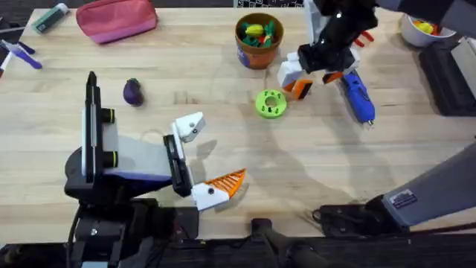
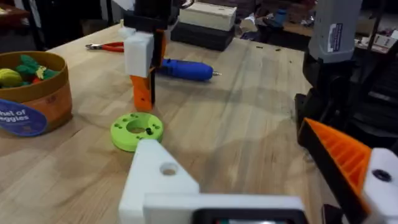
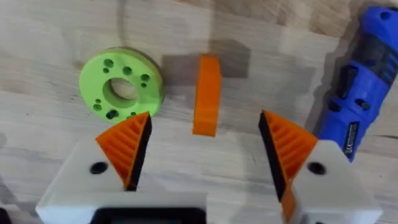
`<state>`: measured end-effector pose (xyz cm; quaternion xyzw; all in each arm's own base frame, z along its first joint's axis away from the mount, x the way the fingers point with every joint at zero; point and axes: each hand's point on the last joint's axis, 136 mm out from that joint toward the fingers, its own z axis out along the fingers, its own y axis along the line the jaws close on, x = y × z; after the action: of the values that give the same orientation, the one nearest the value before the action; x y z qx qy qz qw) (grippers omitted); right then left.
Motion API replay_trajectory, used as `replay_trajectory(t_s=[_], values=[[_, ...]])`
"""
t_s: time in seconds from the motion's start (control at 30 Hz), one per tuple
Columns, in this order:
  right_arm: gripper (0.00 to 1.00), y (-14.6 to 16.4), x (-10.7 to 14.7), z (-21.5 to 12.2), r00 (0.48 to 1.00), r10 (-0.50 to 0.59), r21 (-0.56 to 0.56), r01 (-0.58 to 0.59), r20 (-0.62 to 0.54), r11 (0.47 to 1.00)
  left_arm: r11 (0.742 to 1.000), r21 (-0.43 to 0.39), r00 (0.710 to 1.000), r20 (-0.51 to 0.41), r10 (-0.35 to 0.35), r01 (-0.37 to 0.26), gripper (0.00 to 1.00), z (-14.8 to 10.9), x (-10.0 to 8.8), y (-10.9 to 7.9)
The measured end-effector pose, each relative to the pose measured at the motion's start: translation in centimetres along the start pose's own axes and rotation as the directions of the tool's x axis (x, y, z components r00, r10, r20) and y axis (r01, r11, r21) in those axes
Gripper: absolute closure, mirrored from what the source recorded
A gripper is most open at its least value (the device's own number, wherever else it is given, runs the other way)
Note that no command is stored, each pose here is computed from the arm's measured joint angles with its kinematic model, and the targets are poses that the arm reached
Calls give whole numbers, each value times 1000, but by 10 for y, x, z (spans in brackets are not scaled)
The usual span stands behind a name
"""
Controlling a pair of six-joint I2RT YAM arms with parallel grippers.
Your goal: Pick up the gripper from the table and insert it into the empty holder that is missing its gripper. Then pick up a screw, insert it into the mounting hole, and use the screwdriver to tighten it. Finally, clean up the table by picking up the vegetable and placing it into the bucket.
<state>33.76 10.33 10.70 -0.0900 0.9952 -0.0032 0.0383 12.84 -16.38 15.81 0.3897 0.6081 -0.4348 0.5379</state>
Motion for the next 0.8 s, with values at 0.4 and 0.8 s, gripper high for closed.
replay_trajectory(t_s=[0.4,0.8], values=[[32,1,1,19,998,-18,-32,17,-61,999,1000,0,1000,0,0,0,14,0,0,0],[176,1,-2,19,998,17,-30,-19,-56,999,1000,0,1000,0,0,0,15,0,0,0]])
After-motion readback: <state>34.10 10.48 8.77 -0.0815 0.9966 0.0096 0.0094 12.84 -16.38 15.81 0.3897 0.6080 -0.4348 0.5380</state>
